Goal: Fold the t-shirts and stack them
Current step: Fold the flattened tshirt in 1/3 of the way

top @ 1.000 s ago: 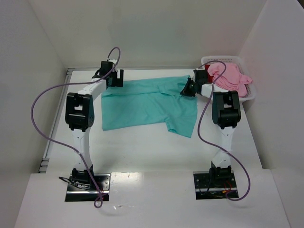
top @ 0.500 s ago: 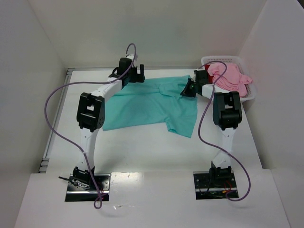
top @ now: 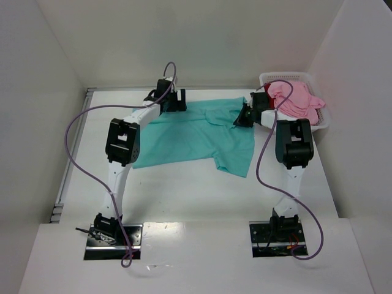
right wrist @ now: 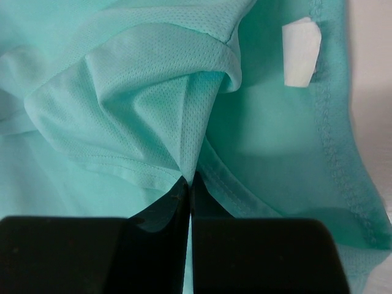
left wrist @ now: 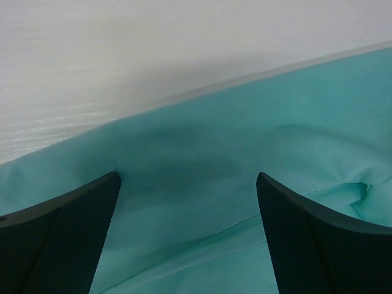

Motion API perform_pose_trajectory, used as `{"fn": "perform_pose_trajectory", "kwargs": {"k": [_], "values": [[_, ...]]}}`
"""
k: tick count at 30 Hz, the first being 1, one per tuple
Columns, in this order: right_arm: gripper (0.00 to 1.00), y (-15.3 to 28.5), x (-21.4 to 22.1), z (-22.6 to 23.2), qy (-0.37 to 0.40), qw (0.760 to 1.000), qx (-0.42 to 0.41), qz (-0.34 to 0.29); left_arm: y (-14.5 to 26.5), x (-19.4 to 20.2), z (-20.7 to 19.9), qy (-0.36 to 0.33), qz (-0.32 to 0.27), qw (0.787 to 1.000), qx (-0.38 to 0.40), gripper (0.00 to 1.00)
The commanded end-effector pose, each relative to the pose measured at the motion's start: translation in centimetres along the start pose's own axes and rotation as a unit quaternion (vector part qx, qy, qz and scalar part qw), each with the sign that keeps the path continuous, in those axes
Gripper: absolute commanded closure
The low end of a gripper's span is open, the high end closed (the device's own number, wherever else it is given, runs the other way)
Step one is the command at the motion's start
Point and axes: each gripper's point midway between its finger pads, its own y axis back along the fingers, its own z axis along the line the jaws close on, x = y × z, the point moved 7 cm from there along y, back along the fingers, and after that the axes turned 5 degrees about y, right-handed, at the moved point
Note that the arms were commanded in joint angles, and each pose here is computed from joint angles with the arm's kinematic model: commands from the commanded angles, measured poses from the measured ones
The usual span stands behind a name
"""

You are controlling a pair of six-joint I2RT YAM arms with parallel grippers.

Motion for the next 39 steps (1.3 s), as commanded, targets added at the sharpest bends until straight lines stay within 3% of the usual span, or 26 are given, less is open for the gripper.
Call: {"fn": "perform_pose_trajectory", "kwargs": {"k": [1,12,22,28,33,39], "values": [[0.97,2.3,-1.3,1.5,0.018,0.999,-0.005,-0.027,0.1,-1.6,-0.2,0.012,-0.017,1.0,-0.009,0.0],[0.97,4.6,-0.6,1.6,0.019,0.999,0.011,-0.038,-1.1,-1.2,-0.2,0.003,0.001,0.999,-0.05,0.0],[0.97,4.2,0.2,1.6,0.006,1.0,0.0,-0.025,-2.1,0.1,-0.3,0.0,0.025,0.998,-0.055,0.0],[0.98,3.8,1.4,0.3,-0.002,0.999,0.037,-0.011,-2.2,-0.3,-0.4,0.0,0.023,0.998,-0.055,0.0],[0.99,5.3,0.5,1.6,-0.042,0.996,-0.072,-0.02,-3.0,0.2,-0.2,-0.005,0.04,0.997,-0.061,0.0],[0.99,7.4,-1.6,2.9,-0.033,0.995,-0.073,-0.058,-3.5,0.3,-0.1,-0.005,0.049,0.997,-0.065,0.0]]}}
